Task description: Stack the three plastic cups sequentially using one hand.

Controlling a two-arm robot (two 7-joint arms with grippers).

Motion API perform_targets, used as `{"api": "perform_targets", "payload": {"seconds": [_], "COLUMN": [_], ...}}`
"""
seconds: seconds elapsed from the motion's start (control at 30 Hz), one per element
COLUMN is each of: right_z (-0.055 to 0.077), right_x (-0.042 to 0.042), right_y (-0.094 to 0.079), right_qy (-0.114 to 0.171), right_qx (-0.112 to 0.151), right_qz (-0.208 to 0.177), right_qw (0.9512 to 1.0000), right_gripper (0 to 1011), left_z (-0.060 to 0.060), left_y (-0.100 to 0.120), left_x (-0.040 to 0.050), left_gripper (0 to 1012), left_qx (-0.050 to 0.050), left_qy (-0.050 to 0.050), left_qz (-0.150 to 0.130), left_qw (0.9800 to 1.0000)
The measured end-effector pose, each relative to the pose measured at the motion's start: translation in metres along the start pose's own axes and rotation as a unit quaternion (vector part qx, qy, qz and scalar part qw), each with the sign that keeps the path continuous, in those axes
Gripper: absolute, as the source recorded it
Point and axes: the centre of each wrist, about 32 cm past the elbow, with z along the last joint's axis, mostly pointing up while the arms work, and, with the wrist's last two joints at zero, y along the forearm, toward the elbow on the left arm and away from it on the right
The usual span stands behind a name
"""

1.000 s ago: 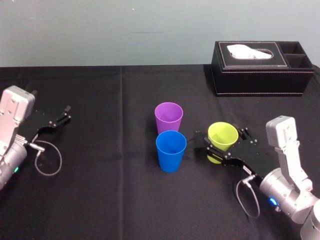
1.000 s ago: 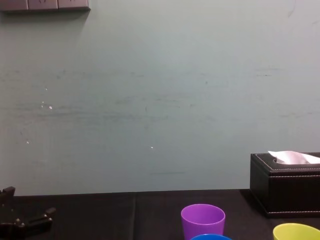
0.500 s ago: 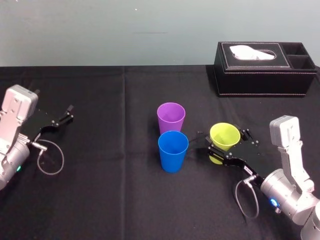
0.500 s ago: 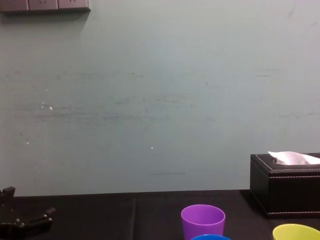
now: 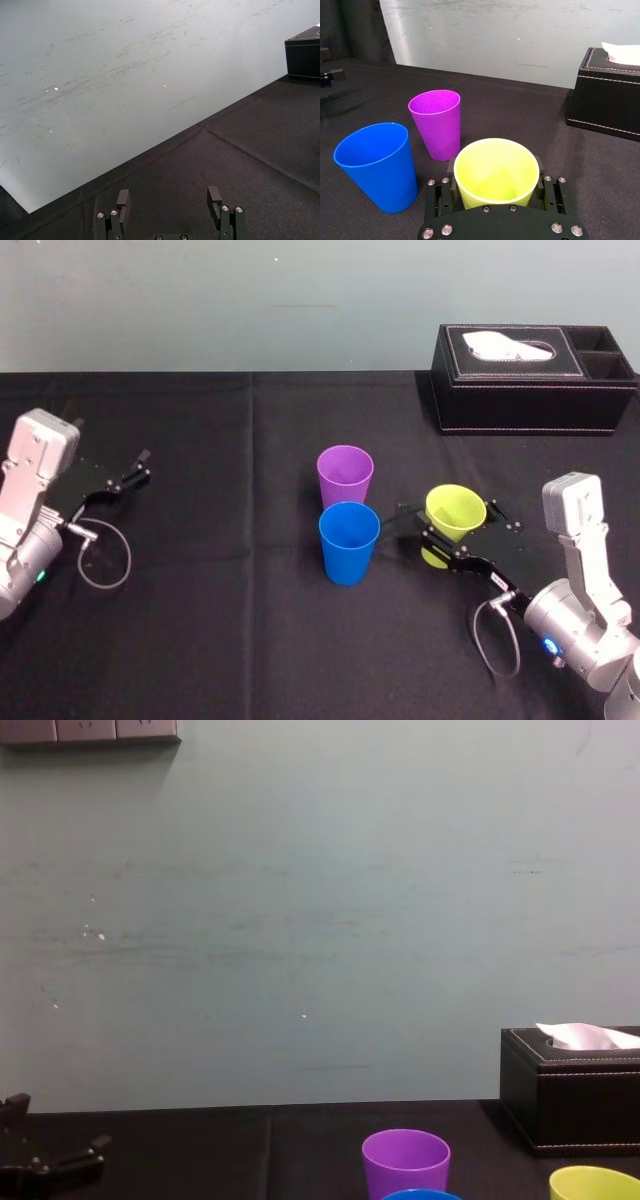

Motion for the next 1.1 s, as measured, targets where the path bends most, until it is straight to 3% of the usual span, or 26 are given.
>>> {"api": "perform_targets", "payload": {"seconds": [0.1,0.4,0.6,0.8,0.93,1.1], "right_z": [0.000,0.000,0.012,0.032,0.054,0.076], "right_x": [0.0000,0.0000,0.0033,0.0127,0.0205,0.0236], "right_y": [0.000,0.000,0.006,0.020,0.035,0.052], "right_qy": [0.000,-0.001,-0.002,-0.006,-0.007,-0.013], "right_qx": [0.000,0.001,0.005,0.013,0.017,0.025], "right_qz": [0.000,0.000,-0.001,0.003,0.018,0.042], "right_qw": [1.0000,1.0000,1.0000,0.9999,0.9997,0.9987], "right_gripper": [794,755,742,742,741,742], "left_z": [0.000,0.000,0.000,0.000,0.000,0.000], "left_y": [0.000,0.000,0.000,0.000,0.000,0.000], "left_x": [0.0000,0.0000,0.0000,0.0000,0.0000,0.0000], "left_gripper": [1011,1011,1011,1011,1011,1011], "left_qx": [0.000,0.000,0.000,0.000,0.000,0.000], "left_qy": [0.000,0.000,0.000,0.000,0.000,0.000], "left_qz": [0.000,0.000,0.000,0.000,0.000,0.000], "left_qw": [1.0000,1.0000,1.0000,1.0000,1.0000,1.0000]}}
